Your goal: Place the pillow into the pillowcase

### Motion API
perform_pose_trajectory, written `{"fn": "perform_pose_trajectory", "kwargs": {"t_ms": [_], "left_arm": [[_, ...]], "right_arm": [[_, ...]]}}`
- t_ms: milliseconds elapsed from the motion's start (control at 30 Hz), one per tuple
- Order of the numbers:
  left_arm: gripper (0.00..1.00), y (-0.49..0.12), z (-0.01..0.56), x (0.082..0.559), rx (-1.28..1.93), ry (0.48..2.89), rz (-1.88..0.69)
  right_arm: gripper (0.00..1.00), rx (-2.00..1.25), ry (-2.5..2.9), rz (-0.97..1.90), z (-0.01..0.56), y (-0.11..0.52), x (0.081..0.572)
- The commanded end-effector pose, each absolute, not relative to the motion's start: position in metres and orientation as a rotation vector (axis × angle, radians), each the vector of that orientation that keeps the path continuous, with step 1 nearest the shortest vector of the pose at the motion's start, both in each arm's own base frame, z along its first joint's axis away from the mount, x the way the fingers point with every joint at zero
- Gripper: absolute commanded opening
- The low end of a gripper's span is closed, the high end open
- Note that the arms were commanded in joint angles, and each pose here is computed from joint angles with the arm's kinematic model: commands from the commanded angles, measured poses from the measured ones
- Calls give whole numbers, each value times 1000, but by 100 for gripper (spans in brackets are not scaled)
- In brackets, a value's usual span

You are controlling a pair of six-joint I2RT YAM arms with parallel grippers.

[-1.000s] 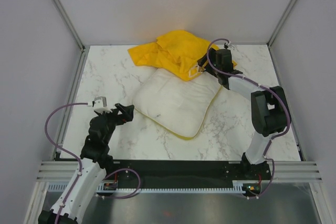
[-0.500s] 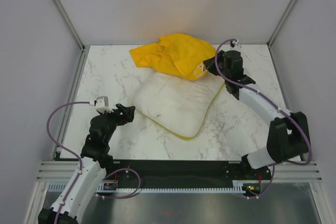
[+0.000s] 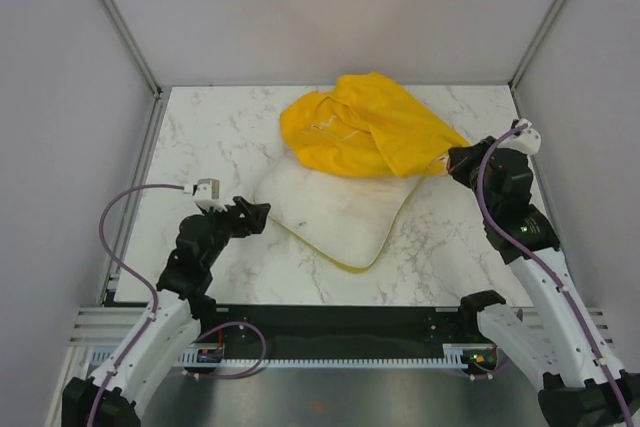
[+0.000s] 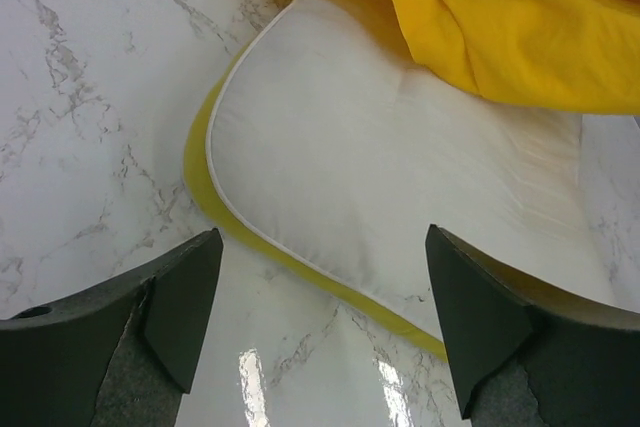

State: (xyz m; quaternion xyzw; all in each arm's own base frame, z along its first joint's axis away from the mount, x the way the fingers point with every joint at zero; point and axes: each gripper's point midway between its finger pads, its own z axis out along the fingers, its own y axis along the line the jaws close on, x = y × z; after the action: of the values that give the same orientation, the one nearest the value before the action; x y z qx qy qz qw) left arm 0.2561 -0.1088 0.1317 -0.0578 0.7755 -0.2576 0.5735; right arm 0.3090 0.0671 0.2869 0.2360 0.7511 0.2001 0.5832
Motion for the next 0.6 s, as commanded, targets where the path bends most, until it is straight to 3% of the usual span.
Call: {"fn": "perform_pose_trajectory", "kwargs": {"t_ms": [0, 200, 467, 567], "left_arm": [[91, -126, 156, 261, -30, 1754, -654], [98, -140, 132, 273, -19, 1885, -667], [100, -155, 79, 307, -91, 2133, -645], [98, -183, 69, 317, -105, 2220, -788]], "right_arm": [[0, 723, 1775, 177, 260, 8, 290], [0, 922, 1632, -24, 291, -51, 273], [0, 907, 1638, 59, 299, -40, 284], [0, 915, 1634, 70, 296, -39, 287]]}}
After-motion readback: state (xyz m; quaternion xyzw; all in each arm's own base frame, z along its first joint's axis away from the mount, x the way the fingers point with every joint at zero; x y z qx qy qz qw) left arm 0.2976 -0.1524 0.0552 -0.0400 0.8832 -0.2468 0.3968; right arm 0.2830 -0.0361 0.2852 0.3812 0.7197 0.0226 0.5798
